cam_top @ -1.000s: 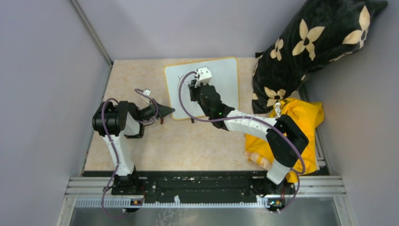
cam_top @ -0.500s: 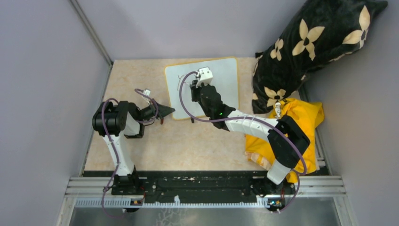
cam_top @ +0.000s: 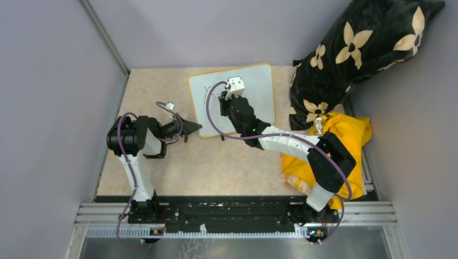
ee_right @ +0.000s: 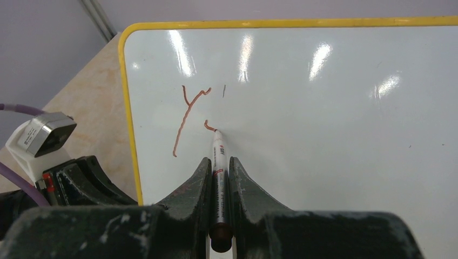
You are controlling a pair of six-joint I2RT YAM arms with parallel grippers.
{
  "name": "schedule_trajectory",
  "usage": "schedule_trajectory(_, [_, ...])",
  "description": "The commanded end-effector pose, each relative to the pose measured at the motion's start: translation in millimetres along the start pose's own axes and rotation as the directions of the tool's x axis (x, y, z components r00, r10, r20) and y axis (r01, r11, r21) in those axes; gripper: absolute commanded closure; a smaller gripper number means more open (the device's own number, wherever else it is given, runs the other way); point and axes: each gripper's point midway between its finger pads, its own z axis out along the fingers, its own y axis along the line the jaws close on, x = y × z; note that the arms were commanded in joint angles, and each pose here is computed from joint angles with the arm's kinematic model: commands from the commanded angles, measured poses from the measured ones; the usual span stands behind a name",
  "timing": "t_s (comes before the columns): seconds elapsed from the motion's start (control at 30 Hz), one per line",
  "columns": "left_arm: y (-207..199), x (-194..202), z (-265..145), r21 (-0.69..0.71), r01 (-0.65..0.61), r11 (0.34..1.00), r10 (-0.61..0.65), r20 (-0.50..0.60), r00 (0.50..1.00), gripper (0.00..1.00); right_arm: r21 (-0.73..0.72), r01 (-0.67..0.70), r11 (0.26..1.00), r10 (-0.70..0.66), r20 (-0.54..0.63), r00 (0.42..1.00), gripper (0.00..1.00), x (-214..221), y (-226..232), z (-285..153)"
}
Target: Write a sentence on the whiteboard
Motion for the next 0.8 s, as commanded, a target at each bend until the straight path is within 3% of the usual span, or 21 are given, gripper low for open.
schedule_trajectory(0.0, [-6.5, -0.1, 0.7, 0.033, -0.056, 0.998, 0.056, 0.018, 0.998, 1.00, 0.070, 0.001, 0.998, -0.004, 0.054, 0.999, 1.00, -29.7, -17.6, 5.9])
schedule_trajectory(0.77, [-6.6, 0.0, 0.9, 0.034, -0.058, 0.998, 0.058, 0.017, 0.998, 1.00, 0.007, 0.001, 1.000, -0.001, 0.068, 0.998, 1.00, -36.9, -1.1, 16.2])
